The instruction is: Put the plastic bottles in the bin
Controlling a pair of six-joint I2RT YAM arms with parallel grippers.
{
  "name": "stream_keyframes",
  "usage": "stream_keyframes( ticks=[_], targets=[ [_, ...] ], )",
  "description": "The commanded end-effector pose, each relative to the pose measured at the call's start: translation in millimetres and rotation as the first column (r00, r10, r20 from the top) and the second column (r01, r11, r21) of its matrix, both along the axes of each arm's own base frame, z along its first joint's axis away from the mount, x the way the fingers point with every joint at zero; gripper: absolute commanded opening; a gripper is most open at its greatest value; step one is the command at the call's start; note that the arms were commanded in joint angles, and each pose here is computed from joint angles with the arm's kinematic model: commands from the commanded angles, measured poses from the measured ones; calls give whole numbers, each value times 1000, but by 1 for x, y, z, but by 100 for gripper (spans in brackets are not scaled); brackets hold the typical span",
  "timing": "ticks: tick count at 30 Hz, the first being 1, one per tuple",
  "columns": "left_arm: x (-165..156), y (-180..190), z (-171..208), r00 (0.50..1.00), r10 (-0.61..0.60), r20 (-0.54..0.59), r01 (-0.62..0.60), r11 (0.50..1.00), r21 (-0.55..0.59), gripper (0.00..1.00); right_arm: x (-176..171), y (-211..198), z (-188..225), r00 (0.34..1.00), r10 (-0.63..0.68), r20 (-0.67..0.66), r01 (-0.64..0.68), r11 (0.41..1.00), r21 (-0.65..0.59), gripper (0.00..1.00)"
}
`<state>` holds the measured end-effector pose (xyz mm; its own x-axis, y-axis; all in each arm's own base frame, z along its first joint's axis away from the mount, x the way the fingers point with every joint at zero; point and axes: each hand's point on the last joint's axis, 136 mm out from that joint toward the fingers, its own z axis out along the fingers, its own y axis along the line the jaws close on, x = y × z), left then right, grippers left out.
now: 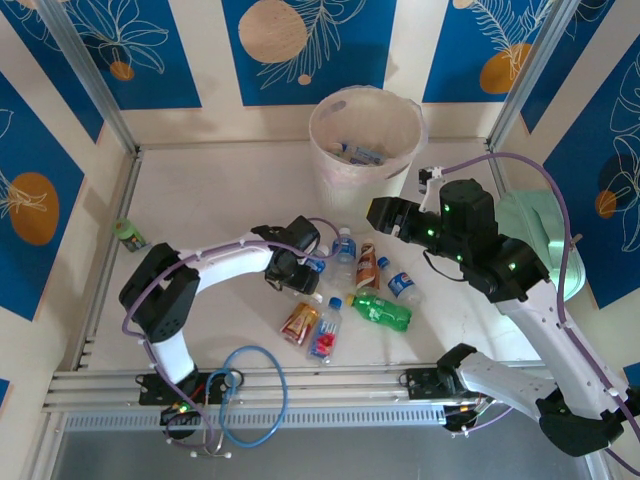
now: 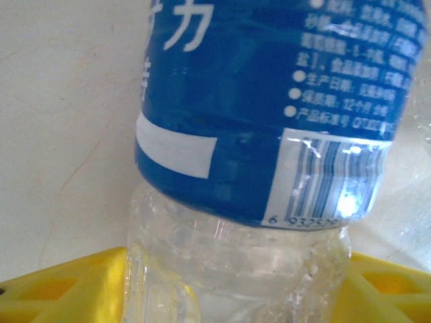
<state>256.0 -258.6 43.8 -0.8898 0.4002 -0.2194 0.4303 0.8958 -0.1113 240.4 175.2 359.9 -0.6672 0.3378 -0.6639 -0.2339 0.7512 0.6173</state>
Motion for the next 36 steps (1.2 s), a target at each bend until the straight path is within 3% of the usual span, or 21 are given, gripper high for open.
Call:
stream_keyframes(
  ticks=[1,11,19,27,36],
  targets=[
    [0,6,-4,1000,1,-5,-1,1000,9,64,-4,-1,8,1000,8,2,-8,1000,28,74],
    [-7,14,28,999,-1,42,2,999,-35,57,-2,1,4,1000,2,-19,-1,999,44,73],
    [-19,21,97,987,-21,160,45,988,-149,55,12,6,-6,994,-9,-112,18,997,76,70],
    [-44,10,186,946,-95,311,212,905,-369,59,26,48,-5,976,130,-176,-107,985,134,66],
    [-54,5,229,910,-100,403,296,837,-460,59,29,95,-17,928,273,-253,-235,957,169,66]
  ],
)
